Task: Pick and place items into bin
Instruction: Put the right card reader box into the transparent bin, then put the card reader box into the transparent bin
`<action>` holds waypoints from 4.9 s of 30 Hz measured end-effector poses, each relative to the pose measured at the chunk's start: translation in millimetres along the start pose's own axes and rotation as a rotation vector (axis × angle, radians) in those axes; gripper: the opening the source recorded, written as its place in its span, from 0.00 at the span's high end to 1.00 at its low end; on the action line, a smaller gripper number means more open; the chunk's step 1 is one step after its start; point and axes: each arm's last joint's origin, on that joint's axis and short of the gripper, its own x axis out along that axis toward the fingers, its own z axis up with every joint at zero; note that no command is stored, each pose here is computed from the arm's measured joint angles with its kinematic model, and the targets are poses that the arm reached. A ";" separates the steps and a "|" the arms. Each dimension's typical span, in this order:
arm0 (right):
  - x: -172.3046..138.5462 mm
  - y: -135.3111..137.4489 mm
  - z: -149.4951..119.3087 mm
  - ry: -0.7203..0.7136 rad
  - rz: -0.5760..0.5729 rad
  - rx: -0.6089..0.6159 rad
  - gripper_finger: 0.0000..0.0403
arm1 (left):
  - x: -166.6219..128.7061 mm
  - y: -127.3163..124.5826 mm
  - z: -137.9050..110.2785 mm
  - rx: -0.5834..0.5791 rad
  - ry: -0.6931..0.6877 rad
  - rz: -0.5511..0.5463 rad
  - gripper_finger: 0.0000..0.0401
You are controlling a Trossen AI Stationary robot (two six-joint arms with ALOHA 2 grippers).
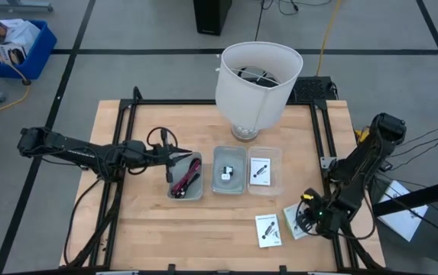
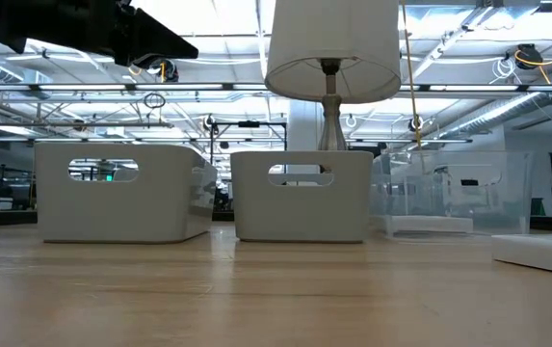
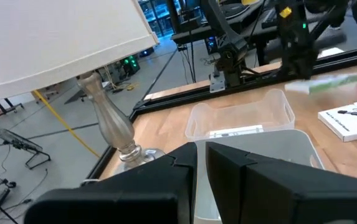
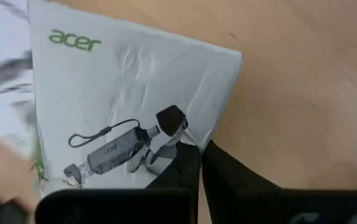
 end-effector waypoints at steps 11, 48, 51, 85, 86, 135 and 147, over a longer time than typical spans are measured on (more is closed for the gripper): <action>-85.0 17.4 64.9 -0.347 -0.067 -0.116 1.00 | 0.0 1.1 3.2 0.032 -0.032 0.011 0.90; -43.0 31.2 200.2 -0.171 -0.201 0.069 1.00 | -0.2 2.0 6.1 0.057 -0.062 0.022 0.90; -42.9 31.5 199.7 -0.155 -0.190 0.082 1.00 | -0.2 2.0 6.2 0.056 -0.062 0.022 0.90; -22.7 38.4 205.3 -0.133 -0.226 0.079 0.70 | -0.2 2.0 6.2 0.046 -0.062 0.021 0.90; -22.9 38.4 205.2 -0.131 -0.223 0.079 0.68 | -0.2 2.0 6.3 0.046 -0.063 0.021 0.90; 17.8 103.5 0.1 -0.008 0.050 0.134 0.63 | -0.1 1.0 2.1 -0.033 -0.019 0.016 0.90; 42.1 103.7 1.9 0.013 -0.045 0.109 0.58 | -0.1 1.2 2.9 0.007 -0.026 0.018 0.90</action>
